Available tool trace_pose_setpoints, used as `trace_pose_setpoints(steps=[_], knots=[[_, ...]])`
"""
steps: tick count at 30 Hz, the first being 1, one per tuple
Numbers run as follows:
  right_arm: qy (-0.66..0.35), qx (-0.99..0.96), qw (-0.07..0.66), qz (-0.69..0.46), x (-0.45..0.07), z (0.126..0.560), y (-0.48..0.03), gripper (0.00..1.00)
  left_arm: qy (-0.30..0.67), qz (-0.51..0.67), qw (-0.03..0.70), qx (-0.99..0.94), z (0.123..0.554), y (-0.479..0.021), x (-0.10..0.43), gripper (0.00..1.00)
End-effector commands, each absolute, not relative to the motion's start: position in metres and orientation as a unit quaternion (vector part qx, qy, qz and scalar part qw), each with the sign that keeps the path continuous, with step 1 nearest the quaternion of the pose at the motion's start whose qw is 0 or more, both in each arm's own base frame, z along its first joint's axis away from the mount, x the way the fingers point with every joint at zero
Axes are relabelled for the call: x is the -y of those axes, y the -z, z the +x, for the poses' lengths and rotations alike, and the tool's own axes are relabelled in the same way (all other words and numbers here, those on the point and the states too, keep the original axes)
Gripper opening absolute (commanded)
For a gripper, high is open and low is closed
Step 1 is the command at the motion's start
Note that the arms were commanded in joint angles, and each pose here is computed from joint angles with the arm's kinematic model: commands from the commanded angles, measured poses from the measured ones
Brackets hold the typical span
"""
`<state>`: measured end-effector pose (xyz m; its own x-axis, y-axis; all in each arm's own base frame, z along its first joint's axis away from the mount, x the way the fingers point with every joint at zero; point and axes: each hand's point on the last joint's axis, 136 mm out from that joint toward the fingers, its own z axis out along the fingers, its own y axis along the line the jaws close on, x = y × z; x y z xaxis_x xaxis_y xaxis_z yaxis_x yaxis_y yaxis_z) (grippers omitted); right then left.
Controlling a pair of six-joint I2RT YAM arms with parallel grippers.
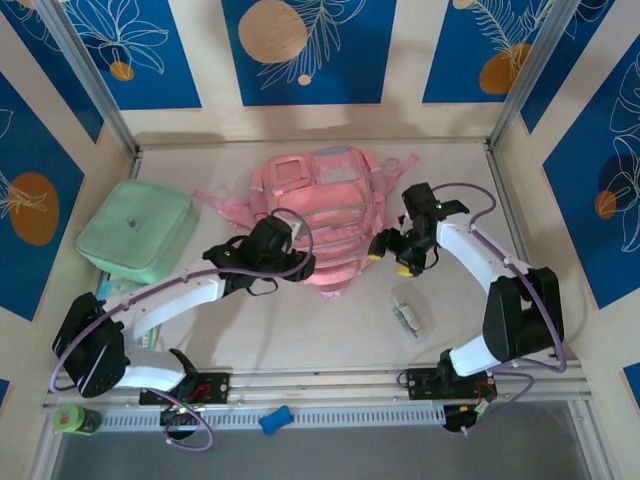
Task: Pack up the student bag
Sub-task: Rotate the loose stationery at the bottom-right of the table.
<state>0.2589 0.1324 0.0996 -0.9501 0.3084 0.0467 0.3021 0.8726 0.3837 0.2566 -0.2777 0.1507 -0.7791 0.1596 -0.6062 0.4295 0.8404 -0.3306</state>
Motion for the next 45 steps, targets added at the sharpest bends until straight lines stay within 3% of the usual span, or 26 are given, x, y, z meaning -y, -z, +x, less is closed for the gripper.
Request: trace_pose_setpoints(steps=[1, 9, 22, 30, 35, 40, 45], knots=[[-0.156, -0.969, -0.005, 0.190, -0.120, 0.236, -0.089, 0.81, 0.257, 0.153, 0.303, -0.905, 0.258, -0.161, 0.303, 0.53], [-0.080, -0.962, -0.021, 0.261, -0.089, 0.204, -0.065, 0.99, 0.263, 0.133, 0.302, -0.907, 0.248, -0.147, 0.320, 0.58], [-0.090, -0.953, -0.051, 0.285, -0.099, 0.172, -0.035, 0.99, 0.224, 0.127, 0.302, -0.918, 0.250, -0.136, 0.305, 0.68], [-0.164, -0.945, -0.069, 0.274, -0.147, 0.162, -0.040, 0.99, 0.199, 0.126, 0.315, -0.919, 0.254, -0.140, 0.291, 0.76], [-0.064, -0.972, -0.043, 0.224, -0.129, 0.152, -0.045, 1.00, 0.192, 0.130, 0.319, -0.919, 0.256, -0.143, 0.288, 0.78], [-0.024, -0.978, -0.051, 0.200, -0.123, 0.139, -0.037, 0.89, 0.190, 0.131, 0.322, -0.918, 0.257, -0.141, 0.287, 0.80], [0.014, -0.981, -0.055, 0.187, -0.120, 0.135, -0.028, 0.87, 0.193, 0.131, 0.323, -0.917, 0.259, -0.143, 0.289, 0.81]])
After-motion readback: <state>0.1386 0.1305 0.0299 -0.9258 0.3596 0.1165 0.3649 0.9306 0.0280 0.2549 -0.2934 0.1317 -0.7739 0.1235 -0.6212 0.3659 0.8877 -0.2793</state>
